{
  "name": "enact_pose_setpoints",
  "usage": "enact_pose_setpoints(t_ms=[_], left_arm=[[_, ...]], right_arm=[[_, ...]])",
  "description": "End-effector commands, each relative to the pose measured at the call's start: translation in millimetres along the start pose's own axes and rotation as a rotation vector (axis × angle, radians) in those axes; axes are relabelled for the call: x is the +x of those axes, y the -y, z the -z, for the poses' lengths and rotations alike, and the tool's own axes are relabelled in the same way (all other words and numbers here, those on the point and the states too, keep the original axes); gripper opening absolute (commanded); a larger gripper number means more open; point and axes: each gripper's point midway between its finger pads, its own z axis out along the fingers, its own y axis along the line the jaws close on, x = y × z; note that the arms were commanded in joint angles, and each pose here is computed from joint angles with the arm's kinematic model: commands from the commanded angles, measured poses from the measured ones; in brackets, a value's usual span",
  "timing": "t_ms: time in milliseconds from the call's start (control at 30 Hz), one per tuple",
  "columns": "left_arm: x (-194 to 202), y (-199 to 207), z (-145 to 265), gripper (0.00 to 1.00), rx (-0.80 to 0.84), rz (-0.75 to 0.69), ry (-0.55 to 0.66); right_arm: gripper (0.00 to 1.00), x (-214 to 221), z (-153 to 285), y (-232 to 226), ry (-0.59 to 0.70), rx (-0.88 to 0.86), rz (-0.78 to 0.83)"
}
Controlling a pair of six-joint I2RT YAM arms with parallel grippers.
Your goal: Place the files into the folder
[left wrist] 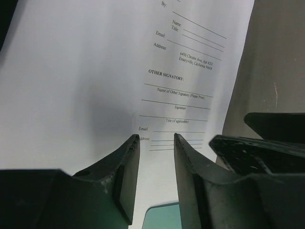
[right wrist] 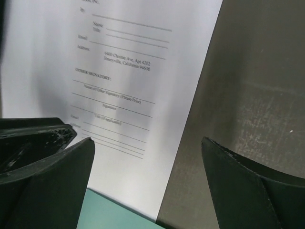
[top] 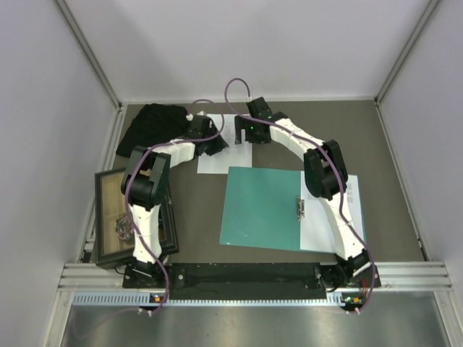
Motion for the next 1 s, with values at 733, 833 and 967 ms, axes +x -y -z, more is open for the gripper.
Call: enact_pose_setpoints(t_ms=[733,833,967], left_arm=[[15.9,-20.5,-16.5,0.38,-0.034,0.056,-0.040],[15.7,-21.5,-17.3,0.38,-0.033,0.054,-0.045],[18.1,-24.7,-17.1,0.38,-0.039,0.051,-0.052]], right_arm=[[0.90,17.1,-29.3,-43.8,-0.039,-0.200,-0.133],[0.90,11.9,-23.6,-47.7,-0.036,-0.274,-0.197],[0.91,2.1,-10.4,-49.8,-0.007,-0.373,-0.284]])
